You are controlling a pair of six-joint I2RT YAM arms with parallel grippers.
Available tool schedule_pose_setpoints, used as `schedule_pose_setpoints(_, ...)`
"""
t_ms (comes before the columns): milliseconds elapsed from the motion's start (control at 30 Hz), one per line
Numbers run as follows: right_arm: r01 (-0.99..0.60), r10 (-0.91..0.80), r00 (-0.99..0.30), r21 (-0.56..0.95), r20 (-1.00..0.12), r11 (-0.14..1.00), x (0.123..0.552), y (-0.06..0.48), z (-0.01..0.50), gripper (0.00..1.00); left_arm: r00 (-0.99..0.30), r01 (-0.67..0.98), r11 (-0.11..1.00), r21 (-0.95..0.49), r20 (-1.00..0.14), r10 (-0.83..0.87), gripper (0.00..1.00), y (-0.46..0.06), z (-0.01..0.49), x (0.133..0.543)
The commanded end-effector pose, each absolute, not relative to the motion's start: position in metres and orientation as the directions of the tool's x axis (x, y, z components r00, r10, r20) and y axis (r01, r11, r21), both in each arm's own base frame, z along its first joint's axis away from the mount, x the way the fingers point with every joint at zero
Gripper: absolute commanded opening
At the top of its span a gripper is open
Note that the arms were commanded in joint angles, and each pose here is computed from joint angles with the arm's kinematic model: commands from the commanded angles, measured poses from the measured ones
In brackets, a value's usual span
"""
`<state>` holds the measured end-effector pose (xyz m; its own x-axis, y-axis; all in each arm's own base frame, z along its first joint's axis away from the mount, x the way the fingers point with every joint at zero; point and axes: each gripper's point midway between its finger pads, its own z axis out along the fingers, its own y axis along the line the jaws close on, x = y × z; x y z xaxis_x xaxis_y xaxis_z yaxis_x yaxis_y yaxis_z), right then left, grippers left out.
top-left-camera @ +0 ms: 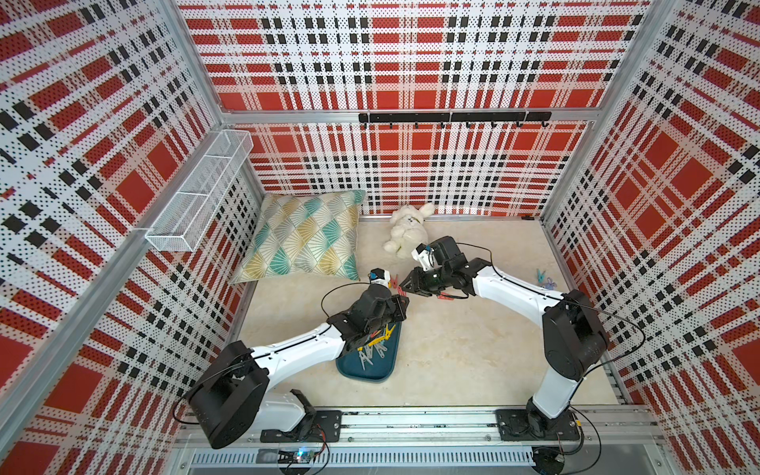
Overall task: Put the clothespins into the storage box
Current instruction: Place the clothespin in the storage box.
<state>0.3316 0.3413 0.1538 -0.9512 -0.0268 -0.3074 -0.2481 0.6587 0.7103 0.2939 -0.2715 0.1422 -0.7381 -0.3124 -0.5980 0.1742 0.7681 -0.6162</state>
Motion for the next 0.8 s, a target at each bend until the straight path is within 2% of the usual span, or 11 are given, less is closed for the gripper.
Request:
schedule_pose_setpoints(0, -0.300, -0.026, -0.922, 0.672, -0.385, 0.677, 0.336, 0.334, 0.174, 0.38, -0.728, 0.201, 0.755, -0.624, -0.611, -0.311, 0.05, -0.271, 0.153, 0.289)
schedule_pose_setpoints(200, -0.302, -0.019, -0.896, 0.578, -0.444, 0.758, 0.353, 0.304, 0.171, 0.48, -0.746, 0.173, 0.774, -0.609, -0.594, -0.301, 0.04, -0.257, 0.142, 0.277)
schedule_pose_setpoints(367, -0.298, -0.081, -0.875, 0.399, -0.477, 0.867, 0.367, 0.271, 0.150, 0.54, -0.765, 0.125, 0.792, -0.597, -0.567, -0.306, 0.04, -0.240, 0.127, 0.265)
schedule_pose_setpoints(533, -0.292, -0.184, -0.877, 0.188, -0.444, 0.938, 0.372, 0.239, 0.116, 0.57, -0.784, 0.054, 0.800, -0.597, -0.521, -0.336, 0.05, -0.219, 0.107, 0.253)
schedule_pose_setpoints(767, -0.304, -0.302, -0.878, -0.055, -0.371, 0.951, 0.368, 0.200, 0.078, 0.60, -0.803, -0.025, 0.799, -0.600, -0.465, -0.374, 0.08, -0.194, 0.082, 0.238)
